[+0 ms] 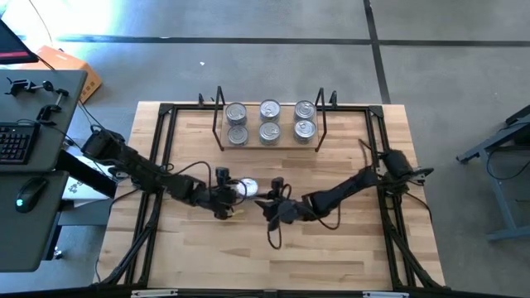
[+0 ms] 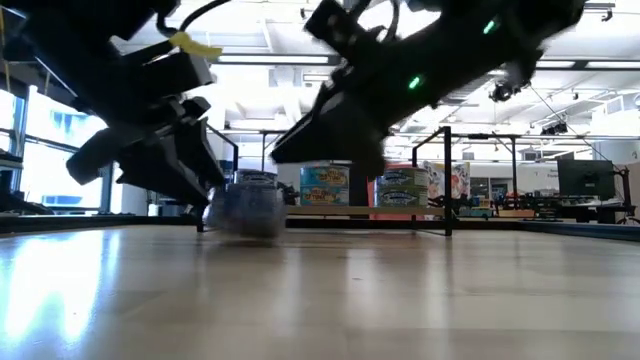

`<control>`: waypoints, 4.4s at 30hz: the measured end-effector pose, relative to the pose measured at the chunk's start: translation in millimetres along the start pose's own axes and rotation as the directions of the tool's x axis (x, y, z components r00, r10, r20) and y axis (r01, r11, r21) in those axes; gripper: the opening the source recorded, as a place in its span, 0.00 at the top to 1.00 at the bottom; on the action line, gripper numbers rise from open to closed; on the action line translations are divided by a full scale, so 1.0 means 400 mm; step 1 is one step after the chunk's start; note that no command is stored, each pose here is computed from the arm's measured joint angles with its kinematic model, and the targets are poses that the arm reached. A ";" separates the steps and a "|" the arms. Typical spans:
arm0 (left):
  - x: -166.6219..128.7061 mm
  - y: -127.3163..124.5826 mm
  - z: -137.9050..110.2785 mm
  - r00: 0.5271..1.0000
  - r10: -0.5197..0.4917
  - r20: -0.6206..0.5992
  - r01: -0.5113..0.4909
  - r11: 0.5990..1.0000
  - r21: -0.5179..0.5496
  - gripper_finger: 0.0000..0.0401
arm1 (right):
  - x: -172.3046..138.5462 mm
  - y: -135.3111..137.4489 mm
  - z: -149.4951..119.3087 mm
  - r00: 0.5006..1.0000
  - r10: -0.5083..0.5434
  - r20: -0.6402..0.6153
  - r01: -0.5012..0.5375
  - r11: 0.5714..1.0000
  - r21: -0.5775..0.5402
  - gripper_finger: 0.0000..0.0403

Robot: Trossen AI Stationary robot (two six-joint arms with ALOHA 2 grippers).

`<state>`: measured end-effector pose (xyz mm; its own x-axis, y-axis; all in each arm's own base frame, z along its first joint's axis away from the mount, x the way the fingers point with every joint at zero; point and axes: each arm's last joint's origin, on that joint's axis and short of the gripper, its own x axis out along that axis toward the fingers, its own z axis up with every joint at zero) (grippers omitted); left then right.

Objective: Stack canned seafood by type on shelf
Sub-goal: Stack the blue tuna can on top of the other blue tuna can on the shelf

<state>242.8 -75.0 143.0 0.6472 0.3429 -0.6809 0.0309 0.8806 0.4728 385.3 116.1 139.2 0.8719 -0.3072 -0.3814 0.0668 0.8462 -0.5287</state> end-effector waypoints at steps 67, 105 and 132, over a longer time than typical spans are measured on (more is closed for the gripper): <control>0.018 -0.062 0.077 0.922 -0.141 0.361 0.166 0.985 -0.038 1.00 | 0.040 0.043 -0.080 0.999 -0.046 -0.027 0.033 0.930 -0.367 0.37; -0.046 -0.039 0.060 0.943 -0.181 0.278 0.237 0.954 -0.184 0.51 | -0.075 -0.073 0.059 0.922 0.074 -0.381 -0.012 0.987 0.162 1.00; 0.069 0.044 0.085 0.977 -0.049 0.205 0.077 0.988 -0.131 0.73 | -0.050 0.028 -0.060 0.938 0.346 -0.027 -0.286 0.814 0.505 1.00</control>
<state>287.1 -61.4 151.7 0.7874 0.2245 -0.5741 -0.0190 0.9397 0.3414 357.2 121.3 122.8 0.8279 -0.0069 -0.5608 0.0500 0.9968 0.0616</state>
